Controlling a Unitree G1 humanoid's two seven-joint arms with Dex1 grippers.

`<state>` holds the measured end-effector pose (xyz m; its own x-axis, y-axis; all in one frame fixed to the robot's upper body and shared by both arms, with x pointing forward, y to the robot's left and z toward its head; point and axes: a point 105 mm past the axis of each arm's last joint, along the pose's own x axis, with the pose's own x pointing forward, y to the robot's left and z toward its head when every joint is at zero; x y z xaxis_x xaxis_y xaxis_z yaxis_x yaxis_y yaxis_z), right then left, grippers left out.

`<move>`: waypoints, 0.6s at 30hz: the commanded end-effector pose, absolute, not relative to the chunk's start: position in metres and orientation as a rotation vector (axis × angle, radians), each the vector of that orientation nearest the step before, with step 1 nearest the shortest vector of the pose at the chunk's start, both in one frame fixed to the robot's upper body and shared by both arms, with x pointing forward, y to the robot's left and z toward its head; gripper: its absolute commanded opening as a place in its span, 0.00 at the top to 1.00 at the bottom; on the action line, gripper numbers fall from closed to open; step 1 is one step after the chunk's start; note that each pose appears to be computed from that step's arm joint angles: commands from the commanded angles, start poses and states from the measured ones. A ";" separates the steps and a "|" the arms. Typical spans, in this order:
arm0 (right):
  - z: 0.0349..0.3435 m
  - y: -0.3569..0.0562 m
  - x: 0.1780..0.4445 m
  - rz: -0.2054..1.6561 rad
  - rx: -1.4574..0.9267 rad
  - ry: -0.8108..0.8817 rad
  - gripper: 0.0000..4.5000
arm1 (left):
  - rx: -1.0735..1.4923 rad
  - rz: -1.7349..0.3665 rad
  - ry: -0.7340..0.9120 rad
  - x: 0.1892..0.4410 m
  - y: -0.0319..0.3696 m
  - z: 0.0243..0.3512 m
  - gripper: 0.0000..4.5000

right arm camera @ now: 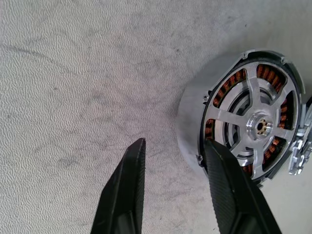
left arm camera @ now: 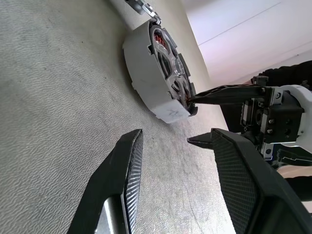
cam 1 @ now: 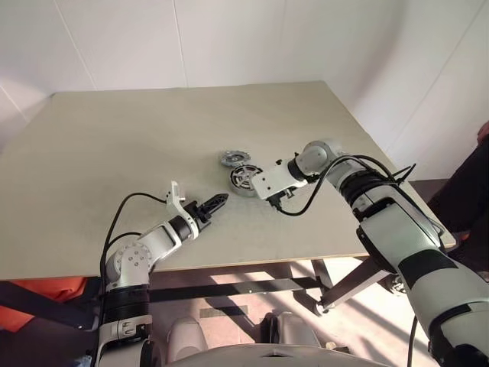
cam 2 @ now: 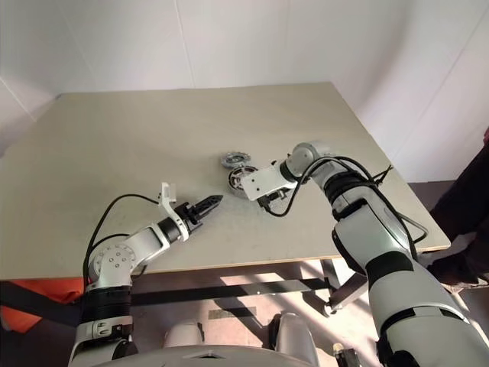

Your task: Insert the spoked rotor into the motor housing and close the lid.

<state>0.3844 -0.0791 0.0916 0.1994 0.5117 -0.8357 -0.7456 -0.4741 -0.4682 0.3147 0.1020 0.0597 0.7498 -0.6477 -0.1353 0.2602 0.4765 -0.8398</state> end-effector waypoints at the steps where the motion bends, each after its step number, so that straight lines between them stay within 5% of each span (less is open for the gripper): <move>1: 0.098 -0.080 0.386 1.507 -1.440 0.227 0.79 | -0.911 -0.608 0.437 0.318 0.101 0.072 0.48; 4: 0.101 -0.079 0.389 1.478 -1.440 0.204 0.99 | -0.911 -0.613 0.438 0.320 0.100 0.073 0.48; 18: 0.113 -0.076 0.394 1.416 -1.288 0.187 0.99 | -0.917 -0.593 0.443 0.320 0.104 0.068 0.48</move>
